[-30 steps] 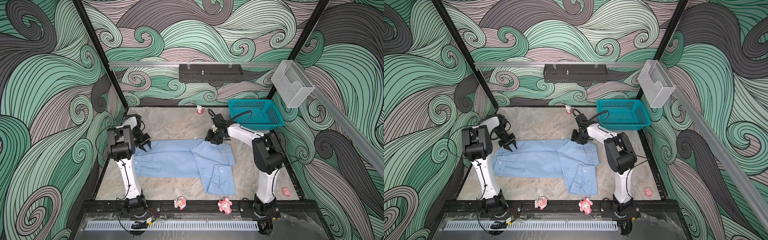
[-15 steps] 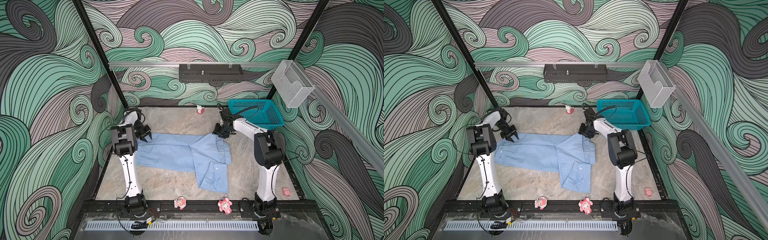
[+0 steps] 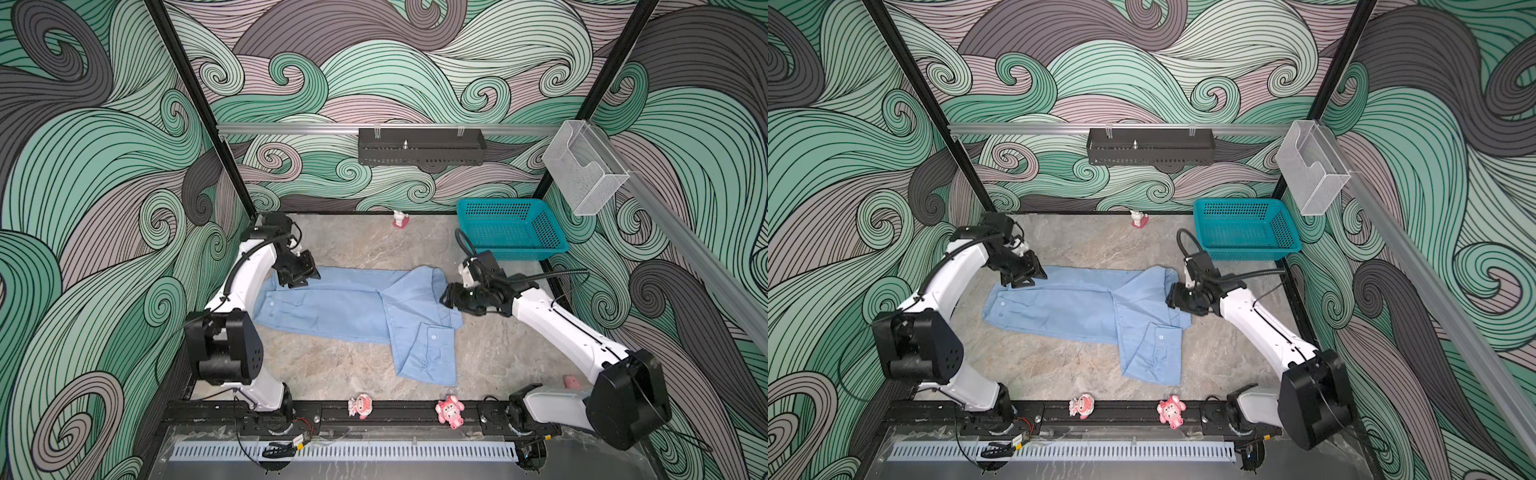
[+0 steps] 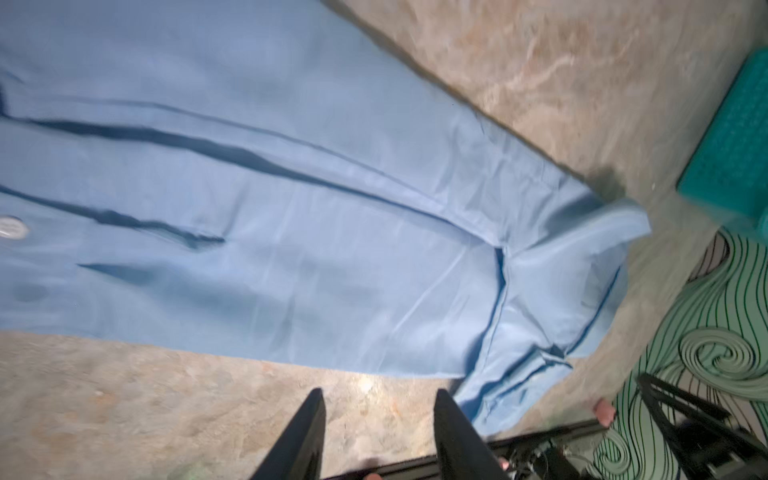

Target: Fold and stack the long sleeve shirts

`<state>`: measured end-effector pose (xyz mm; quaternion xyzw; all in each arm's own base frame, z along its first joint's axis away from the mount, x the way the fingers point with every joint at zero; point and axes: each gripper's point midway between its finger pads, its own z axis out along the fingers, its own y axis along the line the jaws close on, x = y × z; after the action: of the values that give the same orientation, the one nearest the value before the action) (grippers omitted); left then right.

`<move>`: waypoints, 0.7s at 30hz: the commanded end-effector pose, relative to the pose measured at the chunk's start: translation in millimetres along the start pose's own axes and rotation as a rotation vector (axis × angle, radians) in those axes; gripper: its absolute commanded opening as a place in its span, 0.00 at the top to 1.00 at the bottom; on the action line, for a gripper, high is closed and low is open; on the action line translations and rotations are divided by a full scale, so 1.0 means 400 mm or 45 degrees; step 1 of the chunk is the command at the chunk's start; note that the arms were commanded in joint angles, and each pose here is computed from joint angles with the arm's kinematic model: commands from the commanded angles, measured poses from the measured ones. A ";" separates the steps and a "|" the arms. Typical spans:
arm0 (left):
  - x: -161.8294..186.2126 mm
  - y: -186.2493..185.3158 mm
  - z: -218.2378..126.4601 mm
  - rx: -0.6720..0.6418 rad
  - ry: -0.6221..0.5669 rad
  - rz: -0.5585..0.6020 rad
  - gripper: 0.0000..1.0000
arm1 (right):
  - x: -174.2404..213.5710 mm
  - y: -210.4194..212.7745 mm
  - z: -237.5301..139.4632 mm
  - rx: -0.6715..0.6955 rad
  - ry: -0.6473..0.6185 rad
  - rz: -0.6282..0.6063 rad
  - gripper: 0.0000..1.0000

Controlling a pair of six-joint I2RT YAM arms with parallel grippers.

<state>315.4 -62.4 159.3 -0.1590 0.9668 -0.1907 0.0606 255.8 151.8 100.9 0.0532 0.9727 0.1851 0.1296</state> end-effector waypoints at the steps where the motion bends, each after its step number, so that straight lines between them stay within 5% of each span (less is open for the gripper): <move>1: 0.039 -0.033 0.026 0.081 0.016 0.042 0.54 | 0.037 -0.035 0.020 0.043 0.025 0.001 0.37; 9: 0.108 -0.071 0.024 0.132 0.039 0.087 0.53 | 0.103 -0.044 0.128 0.004 0.205 -0.016 0.41; 13: 0.108 -0.076 0.005 0.128 0.023 0.103 0.53 | 0.106 -0.008 0.137 -0.053 0.234 -0.070 0.53; 18: 0.104 -0.097 -0.010 0.165 0.015 0.149 0.54 | 0.095 0.031 0.104 -0.094 0.221 -0.184 0.86; 21: 0.107 -0.123 -0.012 0.227 0.018 0.215 0.54 | 0.088 0.079 0.040 -0.158 0.156 -0.303 0.88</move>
<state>284.0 -106.0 161.5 -0.1050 0.9626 -0.2424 0.0608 227.1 178.7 54.6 -0.0279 0.9773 0.2031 0.0540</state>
